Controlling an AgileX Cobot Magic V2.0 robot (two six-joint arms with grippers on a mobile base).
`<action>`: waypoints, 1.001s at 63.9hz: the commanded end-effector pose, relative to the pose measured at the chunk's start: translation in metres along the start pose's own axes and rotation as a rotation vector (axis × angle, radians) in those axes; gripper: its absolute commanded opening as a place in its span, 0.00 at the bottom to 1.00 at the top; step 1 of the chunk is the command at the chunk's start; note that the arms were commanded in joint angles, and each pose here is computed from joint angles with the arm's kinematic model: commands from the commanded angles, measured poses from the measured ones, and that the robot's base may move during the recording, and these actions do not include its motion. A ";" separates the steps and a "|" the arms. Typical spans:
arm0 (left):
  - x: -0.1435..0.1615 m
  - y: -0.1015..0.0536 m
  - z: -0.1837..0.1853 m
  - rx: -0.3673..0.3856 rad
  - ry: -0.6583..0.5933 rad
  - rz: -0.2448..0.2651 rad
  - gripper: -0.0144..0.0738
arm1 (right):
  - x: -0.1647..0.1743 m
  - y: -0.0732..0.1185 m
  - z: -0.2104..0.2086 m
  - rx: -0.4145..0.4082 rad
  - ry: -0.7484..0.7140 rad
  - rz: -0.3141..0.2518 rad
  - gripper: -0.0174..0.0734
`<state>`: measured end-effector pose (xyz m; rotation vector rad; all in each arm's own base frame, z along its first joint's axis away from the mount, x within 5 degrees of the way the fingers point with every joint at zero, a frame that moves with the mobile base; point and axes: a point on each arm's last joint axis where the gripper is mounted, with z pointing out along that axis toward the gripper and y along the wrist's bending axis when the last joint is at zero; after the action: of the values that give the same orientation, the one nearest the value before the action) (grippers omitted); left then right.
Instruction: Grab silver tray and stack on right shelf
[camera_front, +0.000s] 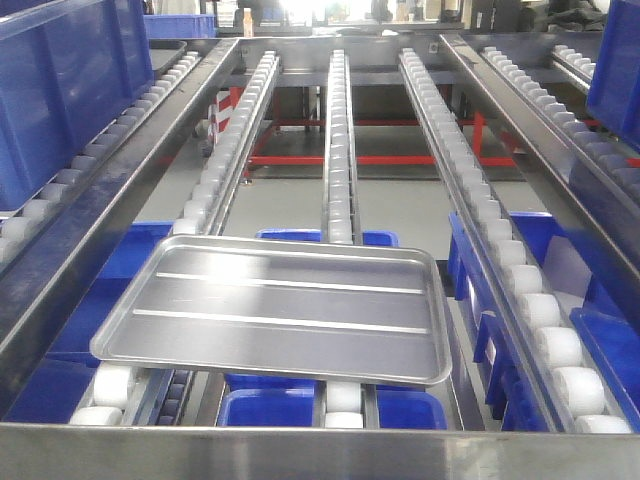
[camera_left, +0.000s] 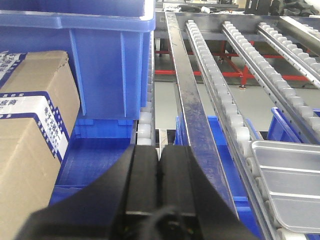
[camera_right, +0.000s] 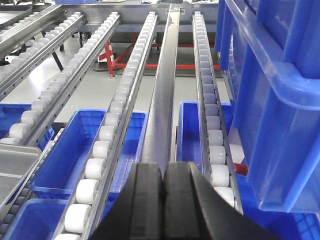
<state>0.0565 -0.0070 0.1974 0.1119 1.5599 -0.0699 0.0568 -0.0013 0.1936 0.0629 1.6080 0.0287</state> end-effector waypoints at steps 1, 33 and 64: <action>0.000 0.002 0.000 -0.020 -0.074 -0.014 0.05 | -0.010 0.001 -0.002 -0.005 -0.111 -0.008 0.26; 0.000 0.002 0.000 -0.020 -0.076 -0.014 0.05 | -0.011 0.001 -0.002 -0.006 -0.119 -0.008 0.26; -0.093 0.005 -0.012 -0.031 -0.307 -0.019 0.05 | -0.077 0.005 -0.014 -0.024 -0.344 -0.007 0.26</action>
<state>0.0505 -0.0049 0.2457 0.0528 1.3853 -0.1033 0.0519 -0.0007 0.2324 0.0502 1.3948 0.0357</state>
